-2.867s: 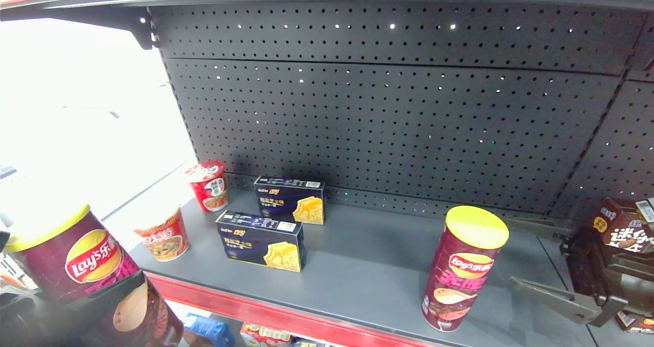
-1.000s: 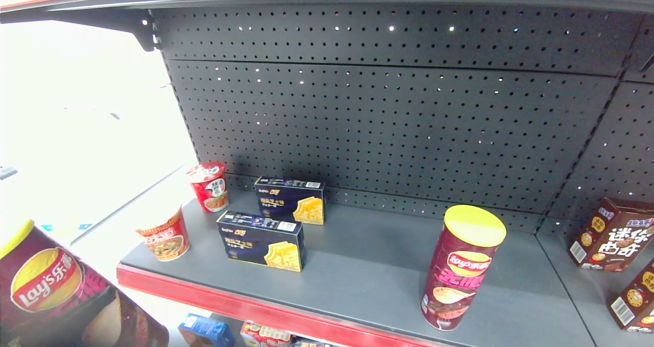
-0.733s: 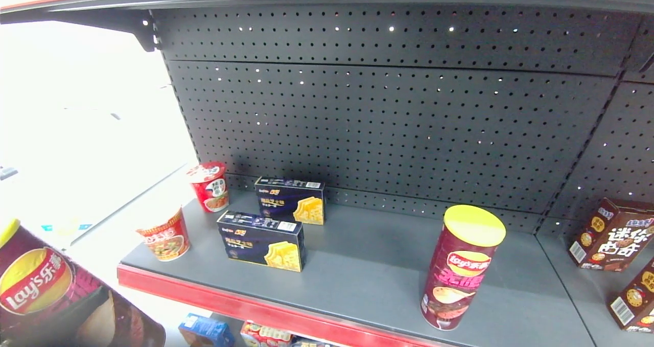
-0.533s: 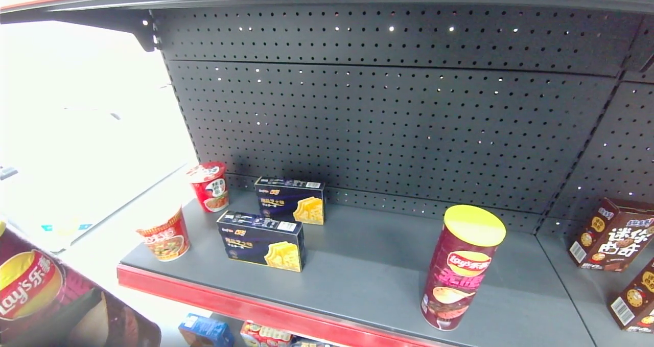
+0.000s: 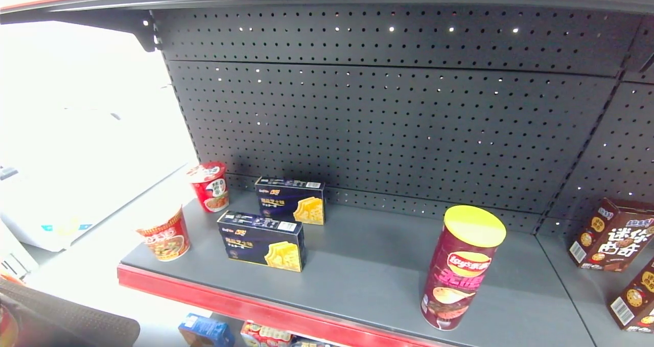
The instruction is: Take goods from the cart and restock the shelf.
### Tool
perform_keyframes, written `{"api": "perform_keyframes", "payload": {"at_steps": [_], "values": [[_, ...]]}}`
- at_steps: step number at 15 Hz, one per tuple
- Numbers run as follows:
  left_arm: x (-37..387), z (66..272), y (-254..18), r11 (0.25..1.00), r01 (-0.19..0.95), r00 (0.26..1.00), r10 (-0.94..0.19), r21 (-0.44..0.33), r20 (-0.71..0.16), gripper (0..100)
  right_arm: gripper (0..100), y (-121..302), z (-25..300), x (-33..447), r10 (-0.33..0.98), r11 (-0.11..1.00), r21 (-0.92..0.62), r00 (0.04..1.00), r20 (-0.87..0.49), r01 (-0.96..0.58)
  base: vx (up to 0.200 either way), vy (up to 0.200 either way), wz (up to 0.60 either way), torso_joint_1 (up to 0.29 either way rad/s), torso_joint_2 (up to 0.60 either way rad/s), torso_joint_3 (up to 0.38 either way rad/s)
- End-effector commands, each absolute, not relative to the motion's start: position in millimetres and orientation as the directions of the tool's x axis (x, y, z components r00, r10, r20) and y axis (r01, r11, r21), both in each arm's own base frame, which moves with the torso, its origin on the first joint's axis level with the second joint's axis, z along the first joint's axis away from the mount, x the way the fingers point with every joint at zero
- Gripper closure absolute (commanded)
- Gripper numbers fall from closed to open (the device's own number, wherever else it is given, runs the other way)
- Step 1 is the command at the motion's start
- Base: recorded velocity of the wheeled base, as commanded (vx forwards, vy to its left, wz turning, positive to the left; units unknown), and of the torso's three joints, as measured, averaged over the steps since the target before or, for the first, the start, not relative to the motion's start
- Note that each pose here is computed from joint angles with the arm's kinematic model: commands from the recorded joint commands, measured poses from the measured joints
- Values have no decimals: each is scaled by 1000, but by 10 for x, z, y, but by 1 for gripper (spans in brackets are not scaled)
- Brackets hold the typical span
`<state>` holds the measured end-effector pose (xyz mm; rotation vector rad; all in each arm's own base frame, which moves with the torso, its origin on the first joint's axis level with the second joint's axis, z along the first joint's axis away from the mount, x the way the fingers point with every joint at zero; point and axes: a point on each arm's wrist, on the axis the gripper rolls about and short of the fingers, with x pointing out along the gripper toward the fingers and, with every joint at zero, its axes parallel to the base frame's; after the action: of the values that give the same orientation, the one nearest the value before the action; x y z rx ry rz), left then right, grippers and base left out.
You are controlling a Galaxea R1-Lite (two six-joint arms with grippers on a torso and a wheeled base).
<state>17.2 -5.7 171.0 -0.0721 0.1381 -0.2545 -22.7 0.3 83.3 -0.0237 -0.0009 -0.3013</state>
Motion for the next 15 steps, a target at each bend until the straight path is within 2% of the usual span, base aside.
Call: {"api": "perform_keyframes", "payload": {"at_steps": [1, 4, 6, 7, 10, 15], "values": [[101, 1781, -58, 961, 267, 960, -273, -76, -68, 100, 0, 2, 837, -223, -293, 956, -29, 956, 0, 293, 0, 0, 0, 0, 0, 0], [102, 1871, -80, 929, 363, 929, -367, -74, -49, 100, 0, 2, 835, -222, -295, 950, -112, 956, 0, 293, 0, 0, 0, 0, 0, 0], [102, 1856, -86, 917, 391, 917, -395, -78, -54, 100, 0, 3, 838, -222, -292, 946, -143, 956, 3, 289, 0, 0, 0, 0, 0, 0], [100, 1857, -89, 912, 403, 911, -408, -80, -54, 100, 0, 8, 833, -219, -265, 956, -131, 964, 2, 263, 0, 0, -600, 2, 2, 2], [100, 1857, -90, 910, 407, 910, -412, -81, -54, 100, 0, 10, 833, -218, -256, 959, -125, 967, 2, 255, 0, 0, -600, -2, -1, 4], [133, 1862, -91, 909, 408, 908, -414, -88, -66, 100, 0, 10, 833, -218, -258, 959, -124, 966, 2, 256, 0, 0, 0, 0, 0, 0]]}}
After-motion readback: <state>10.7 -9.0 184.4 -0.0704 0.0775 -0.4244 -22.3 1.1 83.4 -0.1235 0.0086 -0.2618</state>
